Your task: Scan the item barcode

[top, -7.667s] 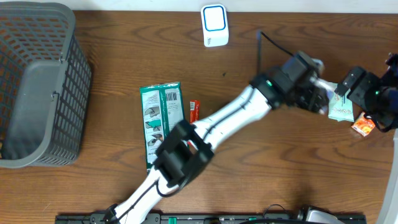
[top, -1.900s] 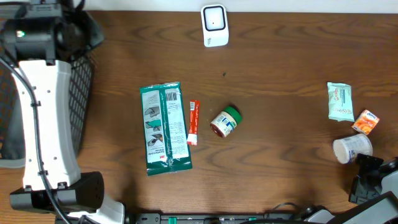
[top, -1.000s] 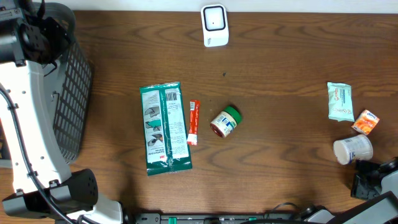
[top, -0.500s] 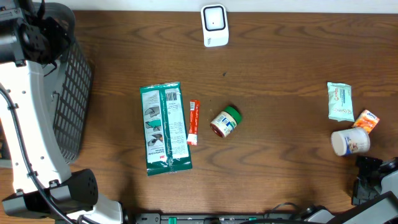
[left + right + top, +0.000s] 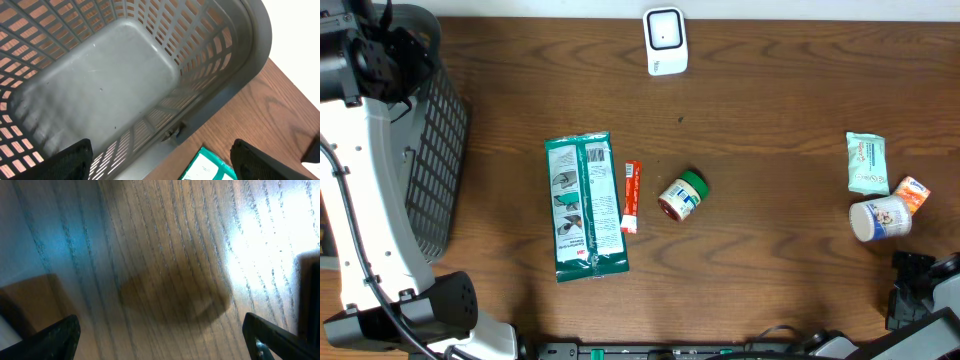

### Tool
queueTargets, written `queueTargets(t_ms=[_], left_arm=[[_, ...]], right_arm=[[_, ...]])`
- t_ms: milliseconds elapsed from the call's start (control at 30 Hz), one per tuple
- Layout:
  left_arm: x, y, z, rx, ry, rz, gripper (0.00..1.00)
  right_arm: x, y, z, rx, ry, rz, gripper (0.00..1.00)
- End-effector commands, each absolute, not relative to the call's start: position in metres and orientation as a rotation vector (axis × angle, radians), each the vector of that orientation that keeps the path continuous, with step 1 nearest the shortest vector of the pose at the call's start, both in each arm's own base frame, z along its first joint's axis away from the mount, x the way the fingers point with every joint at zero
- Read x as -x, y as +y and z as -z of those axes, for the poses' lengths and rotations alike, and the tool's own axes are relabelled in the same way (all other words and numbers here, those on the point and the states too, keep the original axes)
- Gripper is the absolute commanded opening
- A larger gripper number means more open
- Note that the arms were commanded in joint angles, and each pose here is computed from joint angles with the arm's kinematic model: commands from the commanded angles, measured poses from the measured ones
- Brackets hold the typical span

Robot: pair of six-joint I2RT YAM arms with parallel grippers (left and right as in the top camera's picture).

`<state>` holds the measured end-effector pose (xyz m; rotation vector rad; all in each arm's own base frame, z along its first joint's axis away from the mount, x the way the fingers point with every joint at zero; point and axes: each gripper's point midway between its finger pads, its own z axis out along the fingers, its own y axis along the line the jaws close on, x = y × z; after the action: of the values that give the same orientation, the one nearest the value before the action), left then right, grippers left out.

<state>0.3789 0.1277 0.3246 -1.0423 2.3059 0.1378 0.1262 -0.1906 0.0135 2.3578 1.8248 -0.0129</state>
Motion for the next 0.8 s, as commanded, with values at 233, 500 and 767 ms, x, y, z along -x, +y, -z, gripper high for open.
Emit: queueTargets(t_ms=[233, 500, 767], left_arm=[[-0.3750, 0.1317, -0.3294, 1.047, 2.290, -0.163, 0.88], [-0.3751, 0.1316, -0.3294, 1.047, 2.290, -0.163, 0.88], [-0.3750, 0.1317, -0.3294, 1.047, 2.290, -0.163, 0.88]], right_arm=[[-0.1249, -0.1922, -0.0140, -2.347, 1.839, 0.044, 0.99], [-0.1253, -0.1931, -0.0142, -2.344, 1.836, 0.046, 0.99], [-0.1245, -0.1960, -0.0148, -2.339, 1.831, 0.065, 0.99]])
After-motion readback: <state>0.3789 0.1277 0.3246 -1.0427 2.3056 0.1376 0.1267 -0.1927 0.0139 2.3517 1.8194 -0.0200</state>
